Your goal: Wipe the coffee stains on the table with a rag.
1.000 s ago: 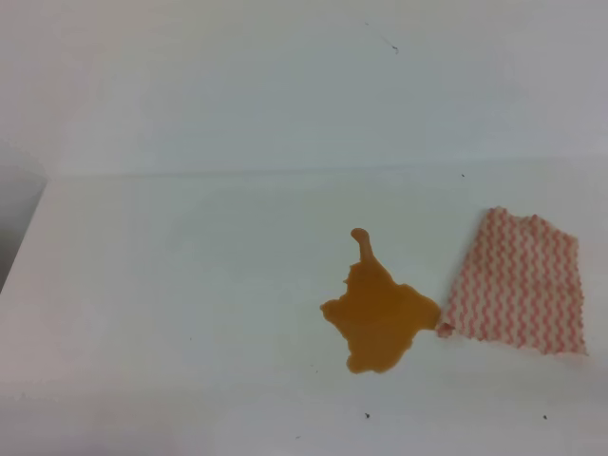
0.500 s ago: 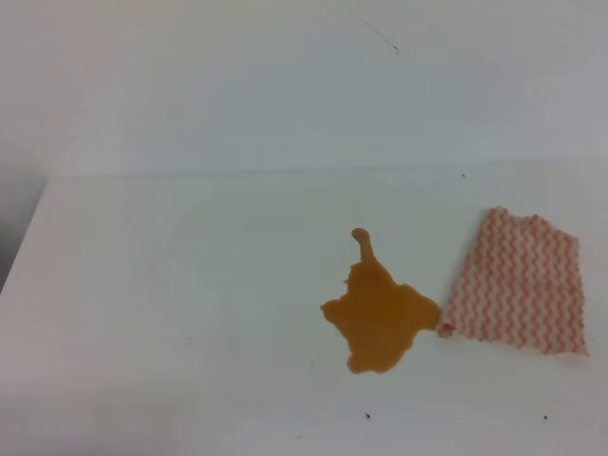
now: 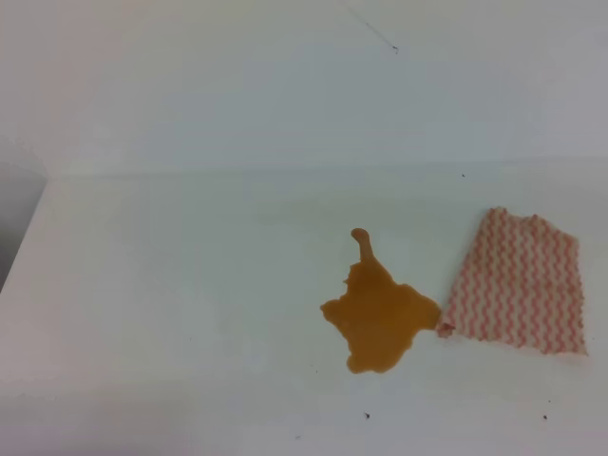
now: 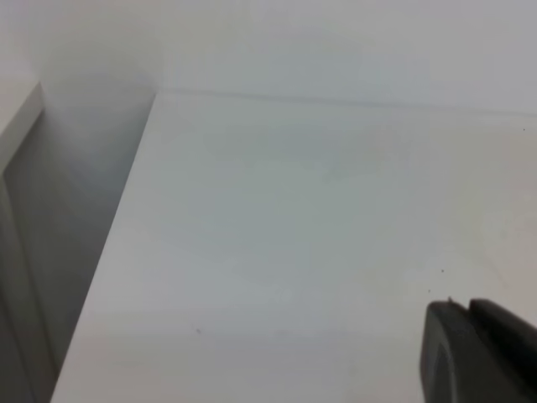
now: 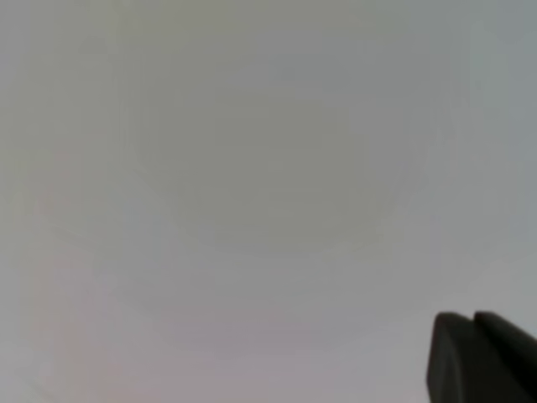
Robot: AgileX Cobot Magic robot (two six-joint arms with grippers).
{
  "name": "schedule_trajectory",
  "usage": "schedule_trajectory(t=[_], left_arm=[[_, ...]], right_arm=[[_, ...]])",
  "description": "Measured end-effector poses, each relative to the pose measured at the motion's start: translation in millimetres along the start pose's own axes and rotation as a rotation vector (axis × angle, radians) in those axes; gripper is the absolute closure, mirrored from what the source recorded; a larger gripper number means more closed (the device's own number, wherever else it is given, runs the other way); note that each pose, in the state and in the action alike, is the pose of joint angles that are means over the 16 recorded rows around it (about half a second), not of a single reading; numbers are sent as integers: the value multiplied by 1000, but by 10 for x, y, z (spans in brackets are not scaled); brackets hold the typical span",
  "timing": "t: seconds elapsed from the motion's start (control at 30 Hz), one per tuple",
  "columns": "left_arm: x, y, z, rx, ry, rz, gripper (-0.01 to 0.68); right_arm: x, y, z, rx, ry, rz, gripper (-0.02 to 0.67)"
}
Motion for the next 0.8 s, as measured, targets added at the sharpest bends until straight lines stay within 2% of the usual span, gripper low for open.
schedule_trajectory(t=[0.23,0.4,0.53,0.8], left_arm=[[-3,-5,0,0,0,-5,675],[4,26,1,0,0,-2,675],[2,25,1,0,0,-4,675],[8,46,2,0,1,-3,674]], right_arm=[[381,704,-511,-172,318,486,651],[350,1222,-650,-245,408,828,651],[312,1549,-566,-237,368,1029,651],[491,1919,-141,-165,122,1231,651]])
Point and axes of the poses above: a point on each arm's last joint axis where the gripper is mounted, x pointing out along that axis toward the gripper, z along the wrist's bending axis when the last joint is at zero, y = z × x, the point moved 7 cm from there along x, pointing out along that axis toward the gripper, and after that the axes turned 1 degree about x, right-handed, at the moved point
